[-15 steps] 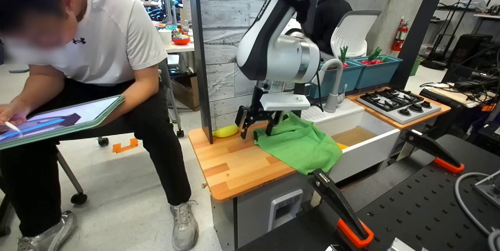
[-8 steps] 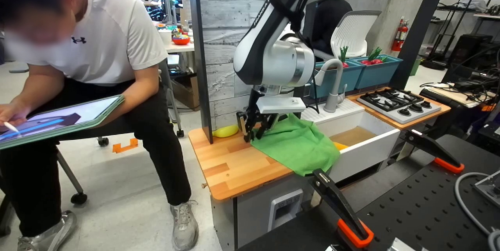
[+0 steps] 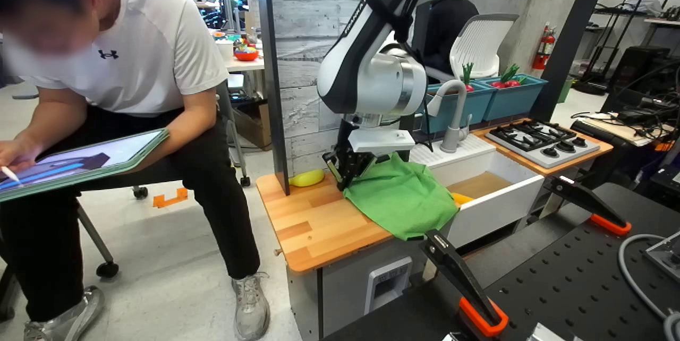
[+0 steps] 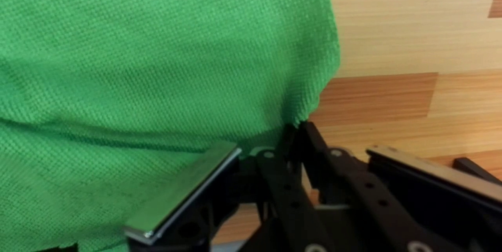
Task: Fold the green cloth in half
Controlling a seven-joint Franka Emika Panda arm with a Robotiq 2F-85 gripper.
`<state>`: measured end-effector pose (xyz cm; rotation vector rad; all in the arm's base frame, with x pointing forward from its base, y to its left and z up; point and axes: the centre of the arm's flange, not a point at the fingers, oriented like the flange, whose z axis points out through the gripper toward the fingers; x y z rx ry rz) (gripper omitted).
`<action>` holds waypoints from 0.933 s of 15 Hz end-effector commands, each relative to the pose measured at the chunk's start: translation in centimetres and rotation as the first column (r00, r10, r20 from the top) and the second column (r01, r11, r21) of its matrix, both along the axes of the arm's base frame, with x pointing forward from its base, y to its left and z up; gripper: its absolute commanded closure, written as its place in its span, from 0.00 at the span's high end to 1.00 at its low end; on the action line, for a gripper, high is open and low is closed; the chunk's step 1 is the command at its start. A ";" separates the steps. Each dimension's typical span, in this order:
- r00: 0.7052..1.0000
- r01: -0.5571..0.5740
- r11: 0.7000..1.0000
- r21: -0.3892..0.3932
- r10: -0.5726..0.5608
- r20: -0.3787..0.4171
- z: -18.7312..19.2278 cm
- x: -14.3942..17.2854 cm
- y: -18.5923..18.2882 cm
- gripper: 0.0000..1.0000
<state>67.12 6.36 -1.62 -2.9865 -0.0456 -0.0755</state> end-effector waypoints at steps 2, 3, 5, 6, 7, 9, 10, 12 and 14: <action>0.999 -0.053 0.999 -0.012 0.053 0.002 0.6 0.1 1.6 0.02; 0.998 -0.063 0.998 -0.008 0.063 0.003 1.1 -0.2 1.9 0.02; 0.997 -0.082 0.997 -0.001 0.082 0.003 2.2 -0.7 2.4 0.02; 0.996 -0.091 0.996 0.001 0.091 0.006 2.8 -0.9 2.7 0.02; 0.995 -0.101 0.995 0.004 0.101 0.014 3.6 -1.2 2.8 0.02; 0.993 -0.115 0.993 0.005 0.115 0.024 5.1 -1.6 2.8 0.02; 0.992 -0.122 0.992 0.007 0.122 0.025 6.0 -1.9 2.6 0.02; 0.991 -0.133 0.991 0.005 0.133 0.023 7.5 -2.6 1.9 0.02; 0.990 -0.137 0.991 -0.001 0.137 0.010 8.6 -3.3 0.5 0.02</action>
